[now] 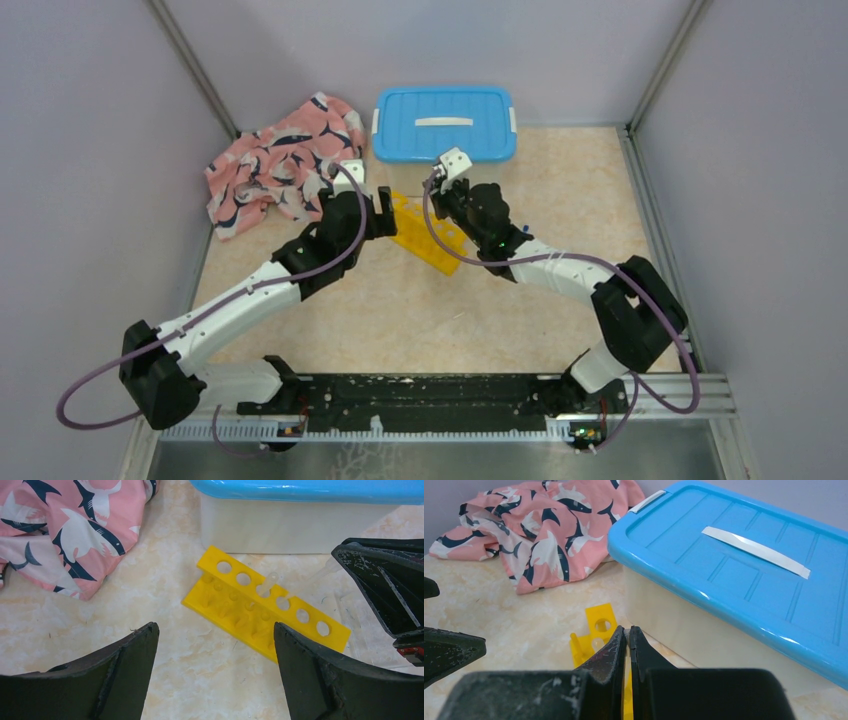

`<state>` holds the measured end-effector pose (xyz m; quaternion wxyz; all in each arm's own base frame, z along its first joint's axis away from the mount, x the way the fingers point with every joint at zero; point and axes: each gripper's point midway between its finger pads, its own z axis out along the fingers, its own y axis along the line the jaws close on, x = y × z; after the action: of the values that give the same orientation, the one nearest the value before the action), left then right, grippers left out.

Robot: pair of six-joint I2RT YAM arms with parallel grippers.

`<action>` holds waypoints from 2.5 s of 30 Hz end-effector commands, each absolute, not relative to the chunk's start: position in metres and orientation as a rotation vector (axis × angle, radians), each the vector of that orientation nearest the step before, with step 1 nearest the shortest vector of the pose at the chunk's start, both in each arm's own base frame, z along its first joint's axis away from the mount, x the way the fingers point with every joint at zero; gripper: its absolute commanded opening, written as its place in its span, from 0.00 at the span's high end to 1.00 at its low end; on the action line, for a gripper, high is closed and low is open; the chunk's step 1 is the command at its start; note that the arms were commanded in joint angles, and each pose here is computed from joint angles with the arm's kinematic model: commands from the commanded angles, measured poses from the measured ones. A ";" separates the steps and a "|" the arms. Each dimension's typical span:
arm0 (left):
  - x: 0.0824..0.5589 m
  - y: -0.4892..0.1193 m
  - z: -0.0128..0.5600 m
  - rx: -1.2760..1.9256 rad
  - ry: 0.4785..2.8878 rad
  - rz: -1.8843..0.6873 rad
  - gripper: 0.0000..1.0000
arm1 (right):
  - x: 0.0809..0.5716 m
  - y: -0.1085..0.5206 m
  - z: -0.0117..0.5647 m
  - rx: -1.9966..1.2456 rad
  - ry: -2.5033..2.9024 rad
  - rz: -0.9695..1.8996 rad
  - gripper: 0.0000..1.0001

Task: Organize the chemistry lab equipment
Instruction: Insert the test tube into the slot of the test tube rack.

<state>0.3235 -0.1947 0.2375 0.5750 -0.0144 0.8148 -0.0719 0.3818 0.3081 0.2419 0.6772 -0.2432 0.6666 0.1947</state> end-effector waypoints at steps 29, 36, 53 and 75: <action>0.333 -0.187 0.232 -0.064 1.888 -0.196 0.09 | 0.385 0.324 0.203 -0.567 1.515 0.466 1.00; 0.334 -0.186 0.229 -0.066 1.892 -0.199 0.09 | 0.384 0.326 0.197 -0.570 1.520 0.470 1.00; 0.336 -0.184 0.223 -0.066 1.896 -0.201 0.09 | 0.383 0.325 0.187 -0.557 1.507 0.470 1.00; 0.337 -0.184 0.217 -0.069 1.905 -0.210 0.09 | 0.381 0.324 0.170 -0.565 1.542 0.461 0.86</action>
<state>0.3350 -0.1833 0.2172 0.5706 -0.0261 0.8167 -0.0823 0.3872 0.3168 0.1713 0.6545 -0.2501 0.6871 0.1923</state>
